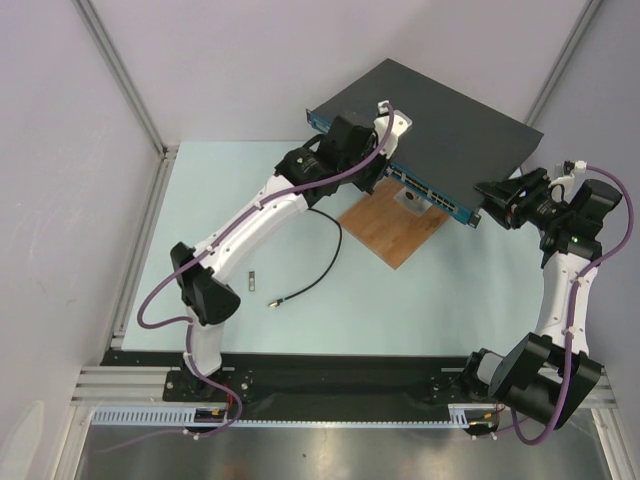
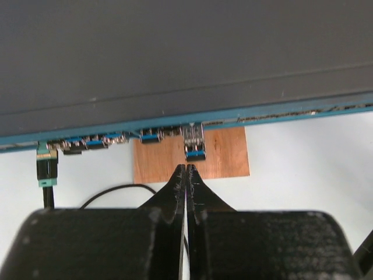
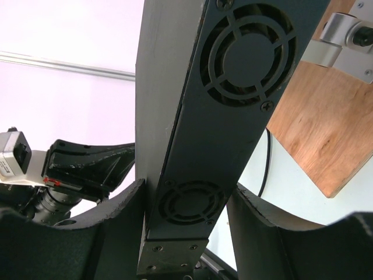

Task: Insert the plug into the switch port

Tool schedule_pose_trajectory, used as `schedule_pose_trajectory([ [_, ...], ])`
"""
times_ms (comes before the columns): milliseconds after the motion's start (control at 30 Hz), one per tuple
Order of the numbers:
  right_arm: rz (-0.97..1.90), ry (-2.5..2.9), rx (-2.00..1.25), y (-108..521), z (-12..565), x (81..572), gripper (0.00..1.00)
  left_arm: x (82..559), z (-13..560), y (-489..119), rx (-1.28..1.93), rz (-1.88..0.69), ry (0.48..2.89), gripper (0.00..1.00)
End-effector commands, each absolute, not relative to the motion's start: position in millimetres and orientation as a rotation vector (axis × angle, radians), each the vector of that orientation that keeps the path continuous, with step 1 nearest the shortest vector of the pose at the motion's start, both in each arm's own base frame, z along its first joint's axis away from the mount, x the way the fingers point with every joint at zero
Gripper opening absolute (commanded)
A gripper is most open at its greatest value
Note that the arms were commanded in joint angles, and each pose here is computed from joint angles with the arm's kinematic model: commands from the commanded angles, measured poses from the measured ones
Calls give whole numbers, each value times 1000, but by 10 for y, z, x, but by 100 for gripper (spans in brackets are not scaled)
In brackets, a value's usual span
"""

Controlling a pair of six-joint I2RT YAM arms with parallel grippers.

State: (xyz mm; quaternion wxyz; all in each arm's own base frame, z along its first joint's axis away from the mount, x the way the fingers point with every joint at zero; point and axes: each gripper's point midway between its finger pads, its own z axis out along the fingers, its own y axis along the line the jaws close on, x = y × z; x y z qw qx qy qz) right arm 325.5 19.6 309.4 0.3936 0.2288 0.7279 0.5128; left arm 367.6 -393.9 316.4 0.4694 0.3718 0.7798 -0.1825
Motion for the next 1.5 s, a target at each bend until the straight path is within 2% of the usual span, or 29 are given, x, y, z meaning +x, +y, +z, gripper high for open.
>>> schedule_pose_trajectory([
  [0,1240,1832,477,200,3200,3317,0,3700,3447,-4057,864,-514,1844,0],
  [500,1234,1841,486,191,3159,3331,0,3813,3455,-4186,814,-542,1828,0],
  [767,1234,1847,487,202,3136,3324,0,3908,3436,-4245,682,-522,1854,0],
  [1033,1231,1851,480,203,3127,3313,0,4023,3728,-4346,586,-572,1759,0],
  [1367,1230,1849,471,207,3141,3317,0,4063,3742,-4495,575,-613,1730,0],
  [1467,1224,1843,462,184,3177,3321,0,3966,3757,-4417,621,-607,1733,5],
])
